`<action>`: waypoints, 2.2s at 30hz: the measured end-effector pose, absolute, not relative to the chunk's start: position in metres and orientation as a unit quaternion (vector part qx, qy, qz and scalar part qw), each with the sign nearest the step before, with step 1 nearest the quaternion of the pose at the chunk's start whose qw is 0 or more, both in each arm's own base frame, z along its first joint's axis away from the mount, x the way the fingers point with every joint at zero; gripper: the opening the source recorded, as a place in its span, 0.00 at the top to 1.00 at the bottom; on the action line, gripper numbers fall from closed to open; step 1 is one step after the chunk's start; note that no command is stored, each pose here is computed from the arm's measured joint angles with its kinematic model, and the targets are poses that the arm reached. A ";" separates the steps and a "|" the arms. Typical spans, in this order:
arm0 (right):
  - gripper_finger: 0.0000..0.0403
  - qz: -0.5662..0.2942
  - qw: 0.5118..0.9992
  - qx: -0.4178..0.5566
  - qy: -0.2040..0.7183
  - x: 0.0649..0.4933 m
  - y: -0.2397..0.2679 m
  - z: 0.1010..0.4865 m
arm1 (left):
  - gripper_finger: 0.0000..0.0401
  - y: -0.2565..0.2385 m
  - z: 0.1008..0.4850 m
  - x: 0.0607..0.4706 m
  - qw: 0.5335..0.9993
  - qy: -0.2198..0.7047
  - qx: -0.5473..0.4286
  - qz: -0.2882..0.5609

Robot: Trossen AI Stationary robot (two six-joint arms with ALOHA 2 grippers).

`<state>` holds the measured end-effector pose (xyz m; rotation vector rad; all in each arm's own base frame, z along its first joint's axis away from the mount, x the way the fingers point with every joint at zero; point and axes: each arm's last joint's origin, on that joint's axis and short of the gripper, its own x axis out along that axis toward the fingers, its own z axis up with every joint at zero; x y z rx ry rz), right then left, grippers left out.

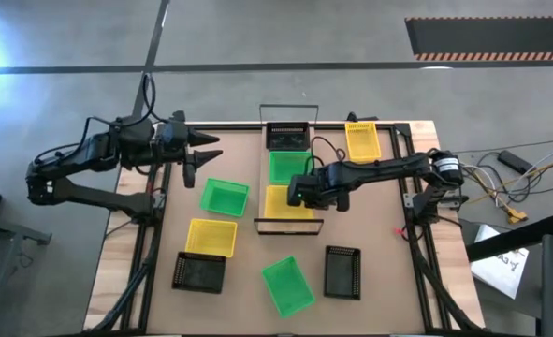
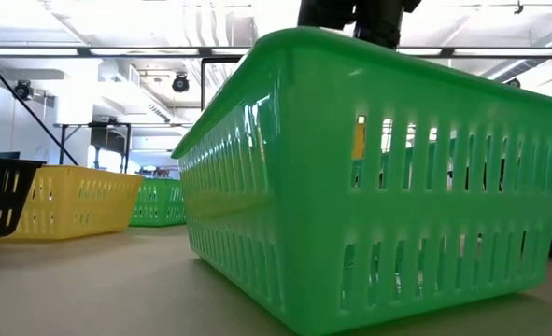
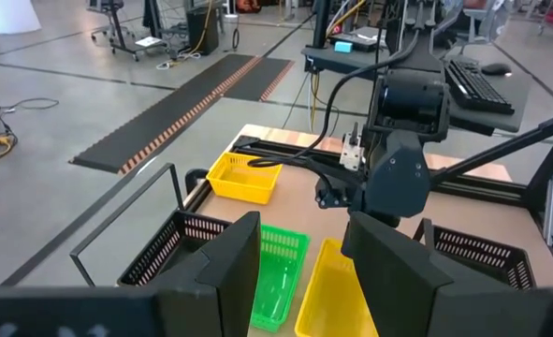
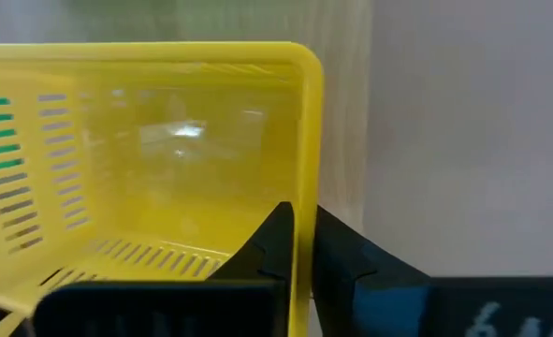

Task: Stack baskets on shelf by color
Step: Put the bottom right yellow bin on the shelf, then stack the right black bin on top of the black bin on the shelf

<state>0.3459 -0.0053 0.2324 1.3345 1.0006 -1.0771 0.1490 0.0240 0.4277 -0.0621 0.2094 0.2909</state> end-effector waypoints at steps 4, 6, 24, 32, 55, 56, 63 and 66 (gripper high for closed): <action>0.87 -0.461 0.541 0.558 0.428 0.344 -0.005 0.231 | 0.62 0.024 0.427 0.150 0.983 0.105 -0.032 0.145; 0.81 -0.463 0.540 0.556 0.431 0.343 -0.005 0.231 | 0.62 0.024 0.427 0.151 0.983 0.107 -0.032 0.145; 0.58 -0.455 0.654 0.410 0.444 0.273 -0.012 0.335 | 0.62 0.025 0.426 0.153 0.983 0.111 -0.034 0.145; 0.68 -0.513 0.620 0.383 0.455 0.226 -0.028 0.346 | 0.62 0.026 0.419 0.163 0.977 0.126 -0.077 0.153; 0.48 0.023 0.795 0.224 0.564 0.219 0.075 0.262 | 0.62 0.033 0.377 0.216 0.923 0.222 -0.237 0.206; 0.47 0.026 0.796 0.203 0.569 0.216 0.084 0.257 | 0.62 0.033 0.376 0.217 0.921 0.225 -0.239 0.207; 0.47 -0.001 0.826 0.112 0.553 0.219 0.119 0.229 | 0.62 0.035 0.366 0.231 0.915 0.249 -0.237 0.213; 0.48 -0.015 0.814 0.097 0.573 0.226 0.123 0.214 | 0.62 0.036 0.363 0.234 0.913 0.254 -0.237 0.214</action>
